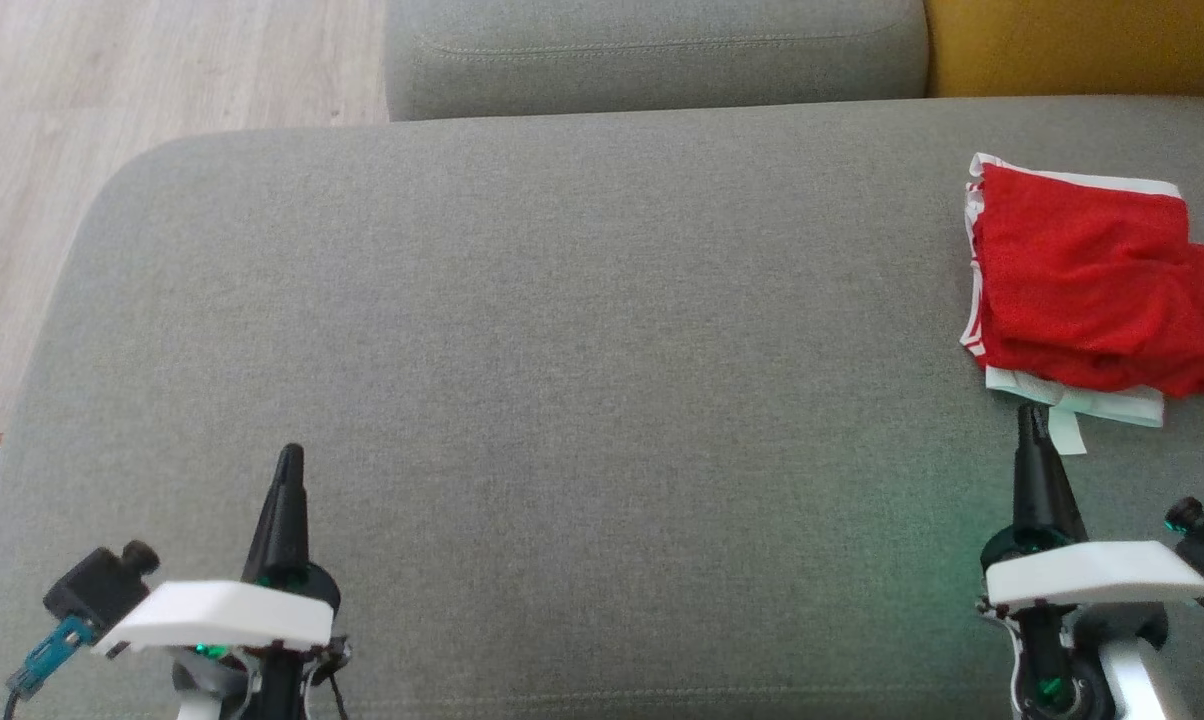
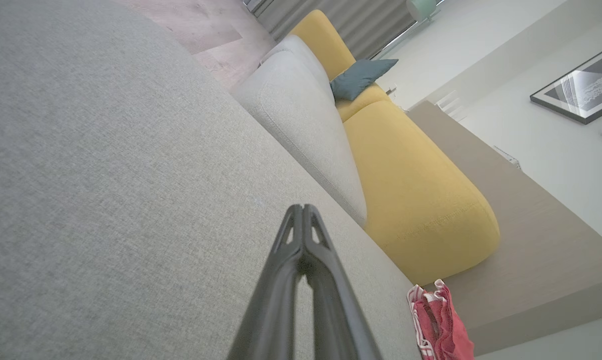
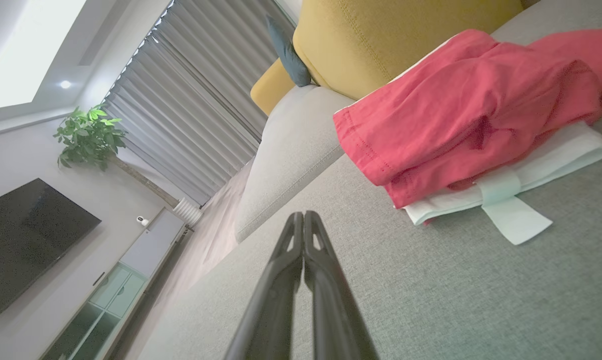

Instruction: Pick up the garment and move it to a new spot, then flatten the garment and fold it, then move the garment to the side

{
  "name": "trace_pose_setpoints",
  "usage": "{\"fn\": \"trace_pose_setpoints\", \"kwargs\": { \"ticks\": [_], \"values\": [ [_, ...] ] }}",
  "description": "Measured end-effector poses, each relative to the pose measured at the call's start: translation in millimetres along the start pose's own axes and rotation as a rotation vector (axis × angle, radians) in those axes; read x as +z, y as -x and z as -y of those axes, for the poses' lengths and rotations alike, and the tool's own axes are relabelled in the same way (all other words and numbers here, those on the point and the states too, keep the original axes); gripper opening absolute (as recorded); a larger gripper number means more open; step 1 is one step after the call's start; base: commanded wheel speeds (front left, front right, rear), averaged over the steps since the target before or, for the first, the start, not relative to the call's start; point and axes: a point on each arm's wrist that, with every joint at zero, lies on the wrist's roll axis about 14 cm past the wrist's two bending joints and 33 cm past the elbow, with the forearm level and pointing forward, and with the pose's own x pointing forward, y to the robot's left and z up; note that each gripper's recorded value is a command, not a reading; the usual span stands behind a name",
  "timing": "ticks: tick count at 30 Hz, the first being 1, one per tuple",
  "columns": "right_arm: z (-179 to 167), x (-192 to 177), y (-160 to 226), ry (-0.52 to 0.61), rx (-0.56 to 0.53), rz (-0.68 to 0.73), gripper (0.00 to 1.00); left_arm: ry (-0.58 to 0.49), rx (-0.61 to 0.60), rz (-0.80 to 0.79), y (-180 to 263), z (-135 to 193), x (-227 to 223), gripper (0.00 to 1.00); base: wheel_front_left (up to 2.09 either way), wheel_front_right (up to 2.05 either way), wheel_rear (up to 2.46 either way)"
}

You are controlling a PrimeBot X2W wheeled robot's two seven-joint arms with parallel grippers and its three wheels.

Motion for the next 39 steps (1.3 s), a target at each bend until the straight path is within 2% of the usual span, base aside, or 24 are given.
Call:
{"fn": "trace_pose_setpoints", "kwargs": {
  "ticks": [39],
  "values": [
    [18,9,3,-0.440,-0.064,0.008,0.00,0.365,0.045,-0.016,-3,-14,7,0.00,0.00,0.00,0.00]
  ]
}}
